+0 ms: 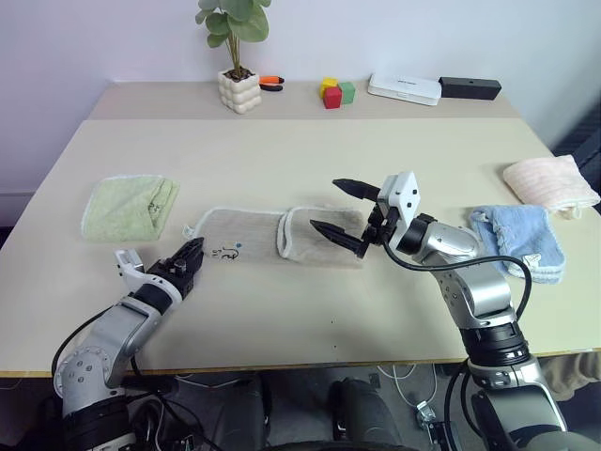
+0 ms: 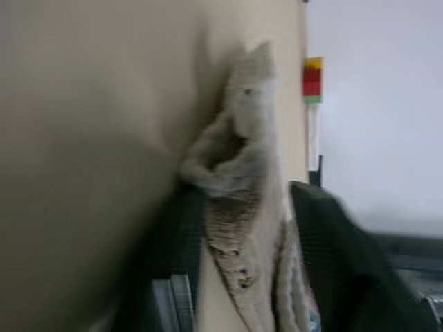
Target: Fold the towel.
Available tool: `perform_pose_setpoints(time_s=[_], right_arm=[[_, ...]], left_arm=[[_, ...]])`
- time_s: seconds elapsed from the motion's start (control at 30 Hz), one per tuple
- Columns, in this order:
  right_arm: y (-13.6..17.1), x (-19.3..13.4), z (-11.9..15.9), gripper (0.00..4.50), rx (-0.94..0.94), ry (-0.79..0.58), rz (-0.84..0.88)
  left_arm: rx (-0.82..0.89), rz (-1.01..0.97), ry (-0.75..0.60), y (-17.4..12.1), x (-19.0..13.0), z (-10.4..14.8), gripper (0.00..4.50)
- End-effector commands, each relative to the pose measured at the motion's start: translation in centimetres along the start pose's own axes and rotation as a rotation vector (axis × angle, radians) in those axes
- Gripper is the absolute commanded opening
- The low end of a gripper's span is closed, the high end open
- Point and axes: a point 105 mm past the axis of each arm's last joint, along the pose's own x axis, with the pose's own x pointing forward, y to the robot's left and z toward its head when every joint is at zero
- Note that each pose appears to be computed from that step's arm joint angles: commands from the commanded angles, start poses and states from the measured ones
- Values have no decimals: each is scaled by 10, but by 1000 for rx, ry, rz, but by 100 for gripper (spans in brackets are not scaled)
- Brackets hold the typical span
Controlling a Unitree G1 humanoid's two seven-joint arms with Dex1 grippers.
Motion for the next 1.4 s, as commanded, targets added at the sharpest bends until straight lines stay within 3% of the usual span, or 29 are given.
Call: perform_pose_setpoints(time_s=[0.03,0.2,0.43,0.7,0.9,1.17,1.37,1.4], right_arm=[[0,0,13,450,-44,-36,-5],[0,-1,12,450,-44,-32,-14],[-15,-14,10,450,-27,-20,-66],[-16,-63,17,450,-49,22,-7],[-20,-86,19,450,-76,62,-55],[-14,-101,17,450,-94,99,-105],[-13,-102,18,450,-94,101,-111],[-13,-104,18,450,-101,106,-128]], left_arm=[[-43,47,7,13,1,-5,19],[-20,8,7,4,5,0,3],[205,-260,59,-48,7,-6,3],[600,-560,313,-89,12,-67,3],[725,-732,470,-105,34,-111,3],[756,-852,599,-119,63,-155,3],[757,-863,612,-118,67,-158,3],[780,-890,645,-118,69,-170,3]])
